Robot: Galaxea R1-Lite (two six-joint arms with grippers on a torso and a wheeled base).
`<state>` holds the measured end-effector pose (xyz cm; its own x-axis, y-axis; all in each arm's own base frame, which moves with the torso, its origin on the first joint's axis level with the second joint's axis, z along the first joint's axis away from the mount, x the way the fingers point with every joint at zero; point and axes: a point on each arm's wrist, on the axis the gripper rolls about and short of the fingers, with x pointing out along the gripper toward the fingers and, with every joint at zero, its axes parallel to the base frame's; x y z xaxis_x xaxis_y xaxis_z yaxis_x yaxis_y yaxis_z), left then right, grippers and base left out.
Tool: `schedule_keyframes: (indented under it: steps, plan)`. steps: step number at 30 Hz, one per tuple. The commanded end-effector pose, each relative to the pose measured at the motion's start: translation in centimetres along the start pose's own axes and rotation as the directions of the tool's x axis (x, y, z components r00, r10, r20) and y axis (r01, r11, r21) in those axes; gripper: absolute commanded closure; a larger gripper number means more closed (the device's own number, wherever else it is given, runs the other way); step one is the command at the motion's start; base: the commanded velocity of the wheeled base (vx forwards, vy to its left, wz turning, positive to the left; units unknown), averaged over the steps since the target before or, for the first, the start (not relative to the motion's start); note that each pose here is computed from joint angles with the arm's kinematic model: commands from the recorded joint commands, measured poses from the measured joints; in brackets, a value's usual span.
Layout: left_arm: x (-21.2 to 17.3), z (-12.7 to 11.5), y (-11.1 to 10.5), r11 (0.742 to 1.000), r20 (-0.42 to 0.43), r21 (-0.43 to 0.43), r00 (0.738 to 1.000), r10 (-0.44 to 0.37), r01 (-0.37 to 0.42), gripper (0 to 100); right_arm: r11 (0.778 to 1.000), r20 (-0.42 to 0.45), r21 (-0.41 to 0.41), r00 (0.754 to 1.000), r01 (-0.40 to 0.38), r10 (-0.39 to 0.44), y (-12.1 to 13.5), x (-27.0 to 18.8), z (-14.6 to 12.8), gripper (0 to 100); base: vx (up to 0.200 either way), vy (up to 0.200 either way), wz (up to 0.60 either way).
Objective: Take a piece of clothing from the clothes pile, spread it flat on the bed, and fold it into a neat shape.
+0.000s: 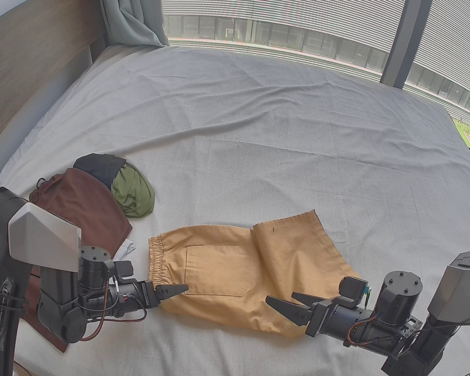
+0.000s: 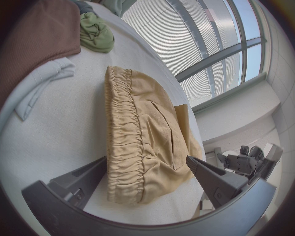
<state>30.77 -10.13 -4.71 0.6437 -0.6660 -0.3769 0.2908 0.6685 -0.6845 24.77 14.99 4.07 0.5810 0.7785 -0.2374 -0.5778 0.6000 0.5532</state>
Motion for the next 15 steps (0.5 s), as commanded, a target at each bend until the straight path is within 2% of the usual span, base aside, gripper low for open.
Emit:
schedule_keyframes:
  steps: [1, 8, 15]
  plan:
    - [0.6, 0.6, -1.1, 0.998, 0.022, -0.046, 0.999, -0.040, 0.041, 0, 1.000, -0.002, 0.001, 1.000, 0.001, -0.001, 0.0, 0.0, -0.1, 0, 0.000, 0.000, 0.00]
    - [0.1, 2.2, -2.3, 0.989, 0.073, -0.123, 0.995, -0.073, 0.082, 0, 1.000, -0.003, -0.023, 1.000, 0.005, -0.005, -0.1, 0.1, -0.1, 0, 0.000, 0.000, 0.00]
    - [-0.1, 2.4, -2.4, 0.988, 0.086, -0.134, 0.994, -0.064, 0.075, 0, 1.000, -0.008, -0.023, 1.000, 0.006, -0.006, -0.2, 0.1, -0.2, 0, 0.000, 0.000, 0.00]
